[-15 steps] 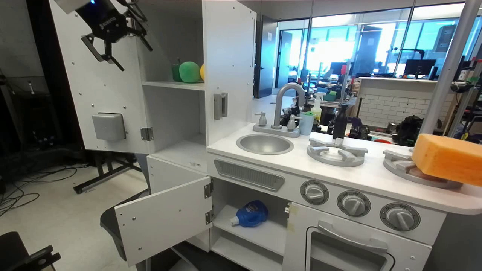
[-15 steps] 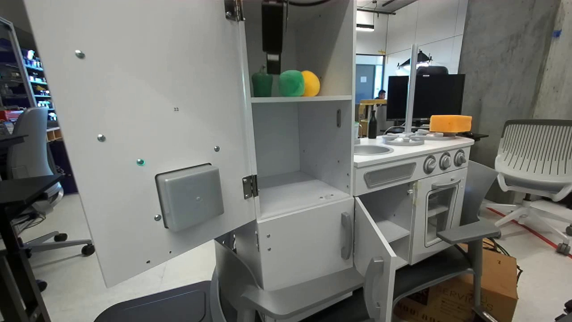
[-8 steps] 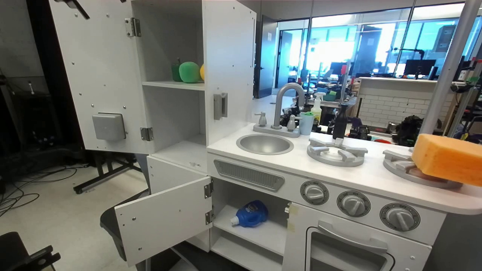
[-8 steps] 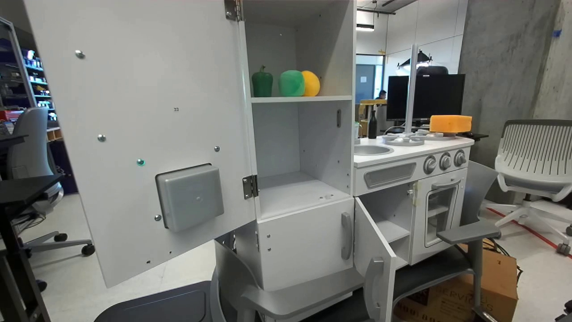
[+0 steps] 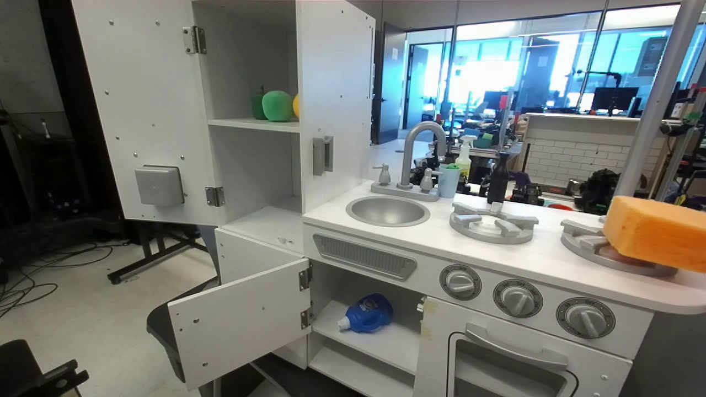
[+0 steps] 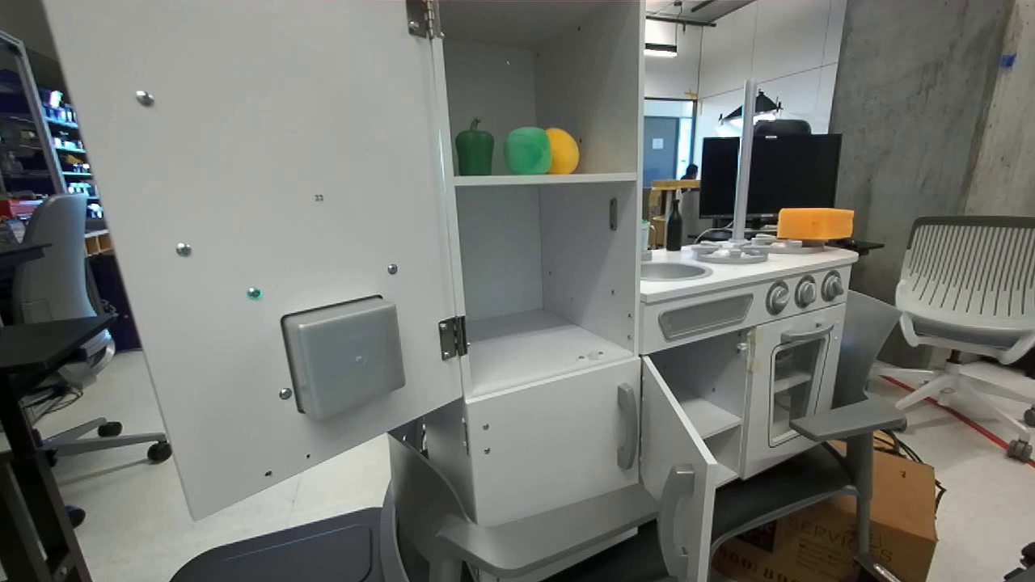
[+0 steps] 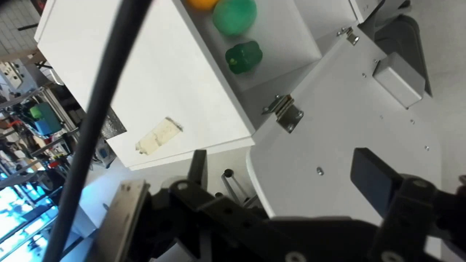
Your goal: Put the green objects into the cupboard then close the cupboard.
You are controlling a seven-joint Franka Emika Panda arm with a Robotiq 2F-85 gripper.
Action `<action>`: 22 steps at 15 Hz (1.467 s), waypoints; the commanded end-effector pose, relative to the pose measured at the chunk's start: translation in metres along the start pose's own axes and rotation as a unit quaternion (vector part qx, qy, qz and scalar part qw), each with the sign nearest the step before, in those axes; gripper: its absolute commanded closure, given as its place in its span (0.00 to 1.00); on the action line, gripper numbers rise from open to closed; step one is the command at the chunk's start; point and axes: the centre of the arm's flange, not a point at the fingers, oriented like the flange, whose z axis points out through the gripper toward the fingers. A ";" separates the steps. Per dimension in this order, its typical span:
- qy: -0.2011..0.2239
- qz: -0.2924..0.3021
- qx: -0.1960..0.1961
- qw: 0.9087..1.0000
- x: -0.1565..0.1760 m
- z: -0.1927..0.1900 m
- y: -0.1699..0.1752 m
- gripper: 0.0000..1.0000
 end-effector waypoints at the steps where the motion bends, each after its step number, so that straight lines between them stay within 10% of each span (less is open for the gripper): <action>1: 0.017 0.060 -0.010 0.998 0.060 0.014 0.034 0.00; 12: 0.069 0.169 -0.031 0.983 0.116 0.065 0.068 0.00; 22: 0.000 0.107 0.002 0.994 0.120 0.075 0.056 0.00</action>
